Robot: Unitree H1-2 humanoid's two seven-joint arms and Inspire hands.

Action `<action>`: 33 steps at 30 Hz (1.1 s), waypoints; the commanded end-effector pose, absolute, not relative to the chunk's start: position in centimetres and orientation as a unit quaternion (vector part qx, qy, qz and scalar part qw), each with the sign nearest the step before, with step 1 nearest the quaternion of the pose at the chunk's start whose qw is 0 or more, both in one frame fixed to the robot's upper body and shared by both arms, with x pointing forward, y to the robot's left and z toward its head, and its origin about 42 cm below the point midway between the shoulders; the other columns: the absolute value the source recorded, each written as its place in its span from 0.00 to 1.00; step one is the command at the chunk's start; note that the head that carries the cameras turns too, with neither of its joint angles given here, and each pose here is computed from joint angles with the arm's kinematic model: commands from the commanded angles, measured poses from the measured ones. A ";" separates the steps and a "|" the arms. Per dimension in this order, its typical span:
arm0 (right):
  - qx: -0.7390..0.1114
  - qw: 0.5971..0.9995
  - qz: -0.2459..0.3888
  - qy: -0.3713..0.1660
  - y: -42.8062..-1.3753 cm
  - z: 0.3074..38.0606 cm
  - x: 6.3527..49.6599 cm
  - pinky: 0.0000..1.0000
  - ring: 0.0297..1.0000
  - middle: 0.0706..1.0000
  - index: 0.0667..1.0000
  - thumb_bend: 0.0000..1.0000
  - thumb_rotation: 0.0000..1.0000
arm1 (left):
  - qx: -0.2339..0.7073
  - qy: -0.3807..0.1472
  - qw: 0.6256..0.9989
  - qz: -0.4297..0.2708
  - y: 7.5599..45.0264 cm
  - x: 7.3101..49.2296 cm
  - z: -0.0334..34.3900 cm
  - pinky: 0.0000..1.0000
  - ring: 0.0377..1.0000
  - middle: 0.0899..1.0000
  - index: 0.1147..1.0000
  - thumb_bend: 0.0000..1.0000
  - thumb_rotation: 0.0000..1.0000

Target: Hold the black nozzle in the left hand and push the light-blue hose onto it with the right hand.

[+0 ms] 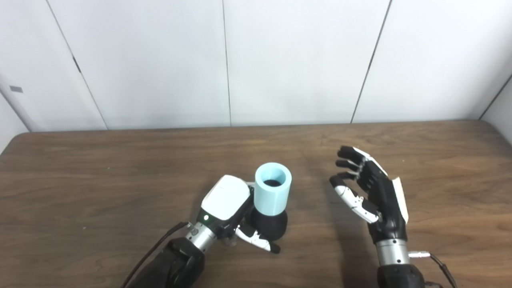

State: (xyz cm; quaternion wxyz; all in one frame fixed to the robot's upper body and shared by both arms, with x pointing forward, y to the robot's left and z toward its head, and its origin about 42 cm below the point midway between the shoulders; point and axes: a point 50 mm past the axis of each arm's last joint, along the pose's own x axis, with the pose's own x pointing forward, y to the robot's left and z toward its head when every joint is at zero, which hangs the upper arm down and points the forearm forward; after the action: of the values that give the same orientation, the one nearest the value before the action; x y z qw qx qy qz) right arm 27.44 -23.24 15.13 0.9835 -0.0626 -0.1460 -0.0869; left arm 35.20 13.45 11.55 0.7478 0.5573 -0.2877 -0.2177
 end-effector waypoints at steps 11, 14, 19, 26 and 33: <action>-0.046 0.984 -0.113 -0.130 -24.2 14.4 28.5 0.61 0.73 0.79 0.76 0.33 0.37 | 0.573 -0.227 0.749 -0.244 15.4 33.5 8.1 0.14 0.16 0.42 0.41 0.53 0.00; -0.046 0.984 -0.111 -0.129 -24.2 14.4 28.5 0.60 0.73 0.79 0.76 0.33 0.38 | 0.572 -0.221 0.749 -0.251 15.5 33.6 8.5 0.18 0.23 0.34 0.44 0.52 0.00; -0.050 0.985 -0.110 -0.124 -24.2 14.4 28.5 0.61 0.74 0.79 0.76 0.33 0.41 | 0.564 -0.169 0.760 -0.276 16.0 34.0 9.4 0.32 0.39 0.45 0.52 0.90 0.15; -0.054 0.986 -0.104 -0.119 -23.9 14.6 28.4 0.60 0.74 0.79 0.76 0.34 0.45 | 0.547 -0.097 0.769 -0.315 16.7 34.1 10.5 0.70 0.81 0.84 0.82 1.00 0.39; -0.058 0.986 -0.102 -0.118 -24.0 14.5 28.4 0.59 0.74 0.79 0.76 0.34 0.46 | 0.525 -0.089 0.790 -0.303 17.6 34.0 12.0 0.90 0.95 0.95 0.96 1.00 0.43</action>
State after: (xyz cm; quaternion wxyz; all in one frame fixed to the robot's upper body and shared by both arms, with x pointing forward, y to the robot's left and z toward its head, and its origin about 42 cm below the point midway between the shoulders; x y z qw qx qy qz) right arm 27.87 -24.05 12.72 0.9901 -0.0533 -0.0761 -0.1053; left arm 35.18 15.47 15.04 0.8007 0.5026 -0.1696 -0.2785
